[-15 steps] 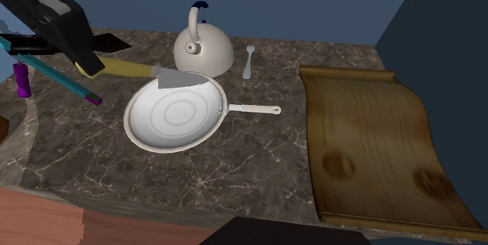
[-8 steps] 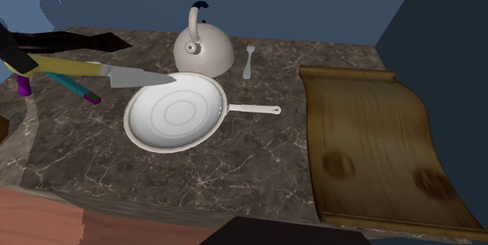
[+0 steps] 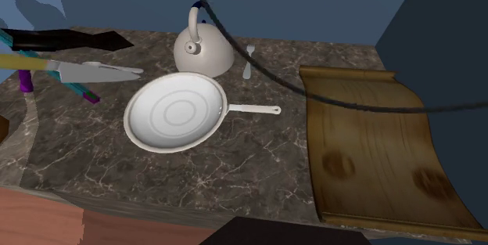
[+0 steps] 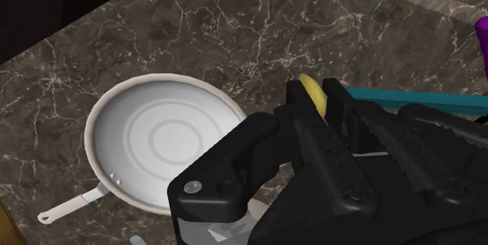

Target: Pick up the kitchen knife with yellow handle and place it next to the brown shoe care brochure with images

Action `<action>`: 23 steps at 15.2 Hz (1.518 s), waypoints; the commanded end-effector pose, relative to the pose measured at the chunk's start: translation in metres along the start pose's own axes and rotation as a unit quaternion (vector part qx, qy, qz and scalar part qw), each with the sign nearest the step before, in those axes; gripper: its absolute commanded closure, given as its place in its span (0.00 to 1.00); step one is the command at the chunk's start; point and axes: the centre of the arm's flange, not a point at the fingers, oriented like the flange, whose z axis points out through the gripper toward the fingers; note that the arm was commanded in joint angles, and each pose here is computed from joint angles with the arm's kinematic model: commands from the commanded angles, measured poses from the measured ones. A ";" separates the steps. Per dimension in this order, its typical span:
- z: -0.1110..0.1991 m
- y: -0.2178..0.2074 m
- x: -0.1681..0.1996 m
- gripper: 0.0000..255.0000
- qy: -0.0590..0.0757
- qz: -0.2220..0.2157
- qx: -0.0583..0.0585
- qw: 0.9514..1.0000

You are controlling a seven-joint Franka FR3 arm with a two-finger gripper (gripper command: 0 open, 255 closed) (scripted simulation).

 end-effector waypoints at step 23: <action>0.093 -0.067 -0.036 1.00 0.000 0.001 0.000 1.000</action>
